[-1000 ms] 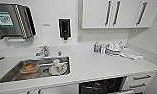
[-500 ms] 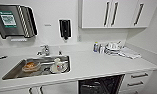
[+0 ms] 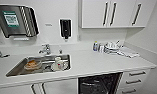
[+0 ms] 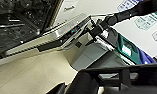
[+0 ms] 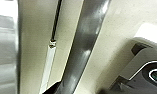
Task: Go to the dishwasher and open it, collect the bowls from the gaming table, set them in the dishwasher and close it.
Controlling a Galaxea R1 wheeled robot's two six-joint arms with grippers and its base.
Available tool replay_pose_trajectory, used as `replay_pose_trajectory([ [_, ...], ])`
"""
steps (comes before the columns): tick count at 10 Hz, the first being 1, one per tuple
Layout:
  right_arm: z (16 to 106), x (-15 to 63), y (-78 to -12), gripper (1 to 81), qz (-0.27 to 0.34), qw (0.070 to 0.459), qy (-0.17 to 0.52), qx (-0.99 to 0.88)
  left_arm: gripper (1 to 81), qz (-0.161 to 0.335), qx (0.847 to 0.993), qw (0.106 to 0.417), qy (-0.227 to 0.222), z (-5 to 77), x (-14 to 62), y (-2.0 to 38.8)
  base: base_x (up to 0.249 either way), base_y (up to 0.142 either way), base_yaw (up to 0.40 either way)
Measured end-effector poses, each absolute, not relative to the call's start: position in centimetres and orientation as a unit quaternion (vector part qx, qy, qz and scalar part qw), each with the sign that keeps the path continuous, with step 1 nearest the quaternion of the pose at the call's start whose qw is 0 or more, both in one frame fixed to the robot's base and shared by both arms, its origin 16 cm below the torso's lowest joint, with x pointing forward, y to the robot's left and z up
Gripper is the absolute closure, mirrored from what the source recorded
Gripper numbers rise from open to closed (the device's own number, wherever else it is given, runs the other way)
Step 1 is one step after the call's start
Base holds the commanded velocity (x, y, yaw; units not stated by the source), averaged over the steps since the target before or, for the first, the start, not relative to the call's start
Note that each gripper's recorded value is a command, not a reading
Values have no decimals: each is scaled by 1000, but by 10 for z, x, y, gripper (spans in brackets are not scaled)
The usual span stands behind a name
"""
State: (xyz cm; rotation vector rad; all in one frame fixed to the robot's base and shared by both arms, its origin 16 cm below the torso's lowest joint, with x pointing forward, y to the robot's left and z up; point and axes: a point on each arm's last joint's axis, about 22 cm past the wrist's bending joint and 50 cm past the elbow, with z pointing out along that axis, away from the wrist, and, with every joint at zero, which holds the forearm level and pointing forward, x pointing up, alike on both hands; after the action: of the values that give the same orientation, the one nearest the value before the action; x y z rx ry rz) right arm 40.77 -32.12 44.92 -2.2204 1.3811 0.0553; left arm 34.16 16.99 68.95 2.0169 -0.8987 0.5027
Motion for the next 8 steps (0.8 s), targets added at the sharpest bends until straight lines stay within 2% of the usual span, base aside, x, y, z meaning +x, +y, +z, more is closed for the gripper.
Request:
replay_pose_trajectory([
  [2,419,338,-318,10,74,220,510,-828,10,196,808,422,-362,685,342,170,-86,0,0],
  [6,420,340,-314,10,60,238,498,-832,10,190,809,420,-365,675,344,167,-95,0,0],
  [8,408,314,-312,10,72,230,494,-835,10,177,811,417,-370,665,339,165,0,0,0],
])
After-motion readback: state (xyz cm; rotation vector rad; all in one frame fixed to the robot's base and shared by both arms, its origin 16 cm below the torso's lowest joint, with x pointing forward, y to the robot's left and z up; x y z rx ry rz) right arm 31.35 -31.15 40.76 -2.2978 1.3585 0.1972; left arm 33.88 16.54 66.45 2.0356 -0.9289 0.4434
